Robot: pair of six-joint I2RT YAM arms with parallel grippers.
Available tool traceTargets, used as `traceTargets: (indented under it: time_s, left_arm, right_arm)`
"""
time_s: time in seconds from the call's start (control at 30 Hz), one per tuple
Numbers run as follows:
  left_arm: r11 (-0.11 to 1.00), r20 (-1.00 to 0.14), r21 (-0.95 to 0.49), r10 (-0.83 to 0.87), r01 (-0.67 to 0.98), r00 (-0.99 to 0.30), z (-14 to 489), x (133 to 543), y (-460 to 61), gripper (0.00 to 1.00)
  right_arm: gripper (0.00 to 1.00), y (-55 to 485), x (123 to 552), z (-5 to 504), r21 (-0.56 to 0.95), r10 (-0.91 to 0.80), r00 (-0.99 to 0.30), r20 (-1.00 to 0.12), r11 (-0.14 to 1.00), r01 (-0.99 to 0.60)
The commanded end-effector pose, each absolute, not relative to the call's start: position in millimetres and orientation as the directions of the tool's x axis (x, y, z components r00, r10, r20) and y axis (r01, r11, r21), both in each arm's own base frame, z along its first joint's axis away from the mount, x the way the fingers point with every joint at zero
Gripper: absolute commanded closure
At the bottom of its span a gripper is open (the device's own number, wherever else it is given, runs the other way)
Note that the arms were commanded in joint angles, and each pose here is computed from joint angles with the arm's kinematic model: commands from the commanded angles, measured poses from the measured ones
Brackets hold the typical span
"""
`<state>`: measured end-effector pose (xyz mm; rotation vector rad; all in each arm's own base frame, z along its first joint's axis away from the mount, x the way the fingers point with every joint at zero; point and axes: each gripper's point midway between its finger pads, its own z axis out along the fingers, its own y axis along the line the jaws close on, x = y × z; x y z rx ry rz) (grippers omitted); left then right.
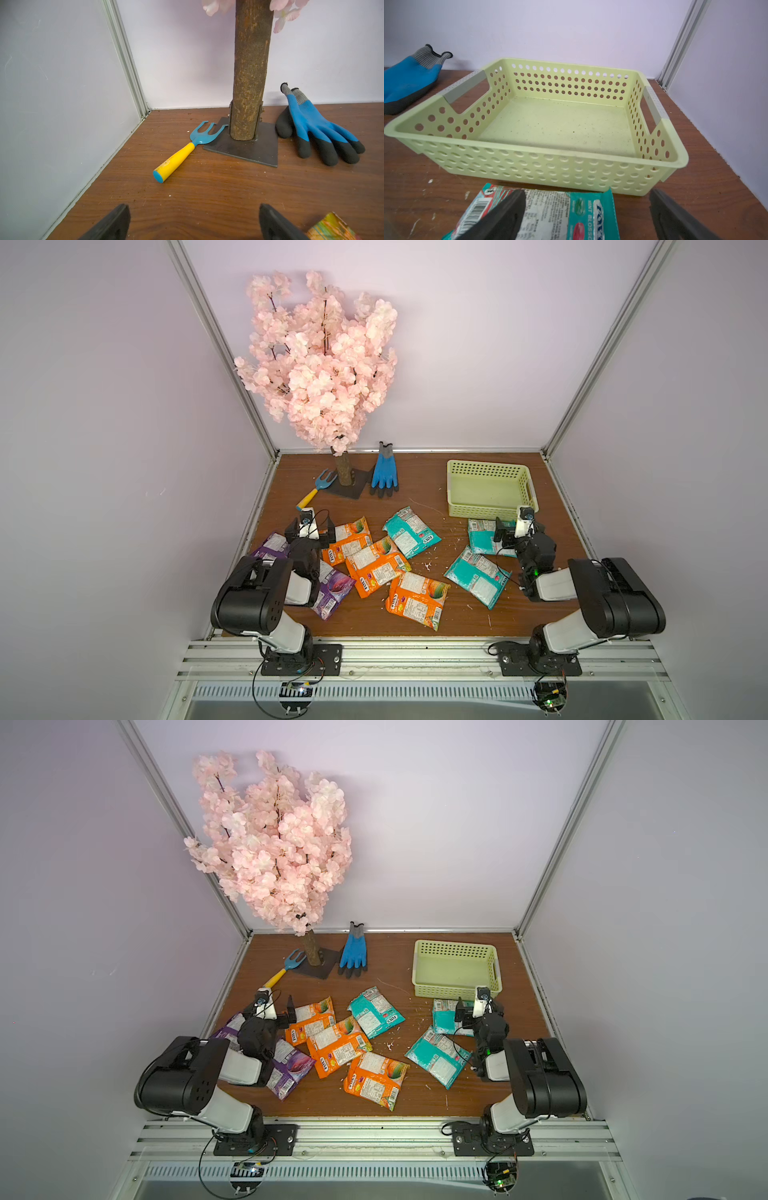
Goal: Put the candies in the basket
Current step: Pick up the candy at the center of the board.
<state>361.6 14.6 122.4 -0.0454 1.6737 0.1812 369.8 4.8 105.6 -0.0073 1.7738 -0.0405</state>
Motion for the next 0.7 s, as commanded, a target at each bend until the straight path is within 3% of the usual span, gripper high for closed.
traceTargets:
  time_s: [0.0, 0.67]
  left_arm:
    - [0.988, -0.993, 0.091, 0.081, -0.124, -0.086, 129.0, 363.2, 10.8, 0.00]
    - [0.985, -0.994, 0.096, 0.087, -0.144, -0.071, 133.1, 357.6, 11.8, 0.00]
  right_arm:
    - [0.01, 5.0, 375.9, 121.9, -0.030, -0.027, -0.148, -0.989, 0.999, 0.020]
    - [0.01, 1.2, 375.3, 125.8, -0.019, -0.013, -0.136, -0.991, 0.999, 0.044]
